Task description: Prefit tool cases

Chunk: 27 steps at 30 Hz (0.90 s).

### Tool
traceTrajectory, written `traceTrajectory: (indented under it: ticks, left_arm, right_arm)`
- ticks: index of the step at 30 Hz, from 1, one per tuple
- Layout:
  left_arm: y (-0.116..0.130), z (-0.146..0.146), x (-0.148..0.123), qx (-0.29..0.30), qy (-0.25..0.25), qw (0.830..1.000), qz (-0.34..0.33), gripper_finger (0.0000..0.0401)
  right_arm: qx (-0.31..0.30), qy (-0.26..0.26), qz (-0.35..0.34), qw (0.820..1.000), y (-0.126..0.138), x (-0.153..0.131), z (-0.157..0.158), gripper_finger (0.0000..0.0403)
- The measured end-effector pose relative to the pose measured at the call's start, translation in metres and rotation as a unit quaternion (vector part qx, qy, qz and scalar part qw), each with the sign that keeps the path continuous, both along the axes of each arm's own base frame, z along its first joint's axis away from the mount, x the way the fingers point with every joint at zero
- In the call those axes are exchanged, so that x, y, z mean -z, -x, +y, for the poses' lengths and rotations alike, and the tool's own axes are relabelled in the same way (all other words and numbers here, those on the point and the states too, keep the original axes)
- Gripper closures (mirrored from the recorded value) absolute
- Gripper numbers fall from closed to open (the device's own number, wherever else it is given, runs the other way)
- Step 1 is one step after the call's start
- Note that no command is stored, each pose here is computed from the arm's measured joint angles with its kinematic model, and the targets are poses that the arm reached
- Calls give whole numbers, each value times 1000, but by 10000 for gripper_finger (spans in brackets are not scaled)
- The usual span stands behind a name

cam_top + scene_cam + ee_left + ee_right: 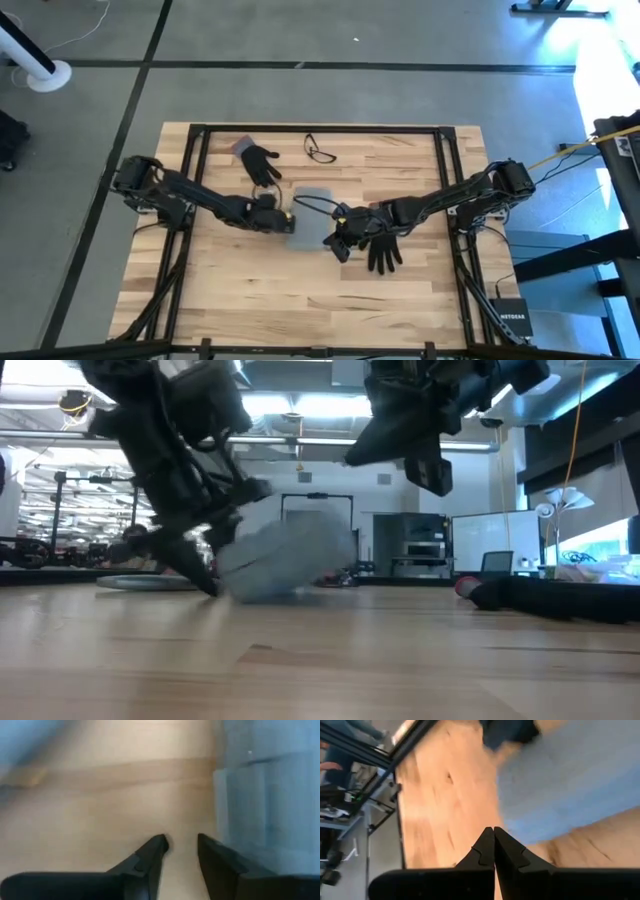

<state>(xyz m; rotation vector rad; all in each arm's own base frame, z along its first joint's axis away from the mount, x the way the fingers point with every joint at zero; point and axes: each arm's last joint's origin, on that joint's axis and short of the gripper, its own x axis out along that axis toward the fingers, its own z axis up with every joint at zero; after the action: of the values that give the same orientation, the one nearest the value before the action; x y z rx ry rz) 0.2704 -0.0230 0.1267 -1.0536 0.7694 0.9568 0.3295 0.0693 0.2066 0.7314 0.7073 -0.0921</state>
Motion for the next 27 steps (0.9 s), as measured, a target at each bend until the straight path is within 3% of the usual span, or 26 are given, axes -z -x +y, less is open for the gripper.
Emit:
traceTrajectory:
  ticks: [4,9,16,23,27]
  left_arm:
    - [6,3,-7,1,-3,1000,14,293]
    - [2,4,-17,3,-10,1000,-22,292]
    - [-4,17,-57,51,-88,993,-54,292]
    - [12,39,-108,87,-170,981,-43,292]
    - [13,41,-109,123,-174,976,-34,292]
  right_arm:
    - [6,5,-5,1000,0,0,0,403]
    - [14,11,-10,1000,-1,-1,-1,403]
    - [81,14,4,997,-2,1,-16,403]
    - [136,11,13,991,-4,2,-47,403]
    - [148,4,13,989,-5,2,-59,403]
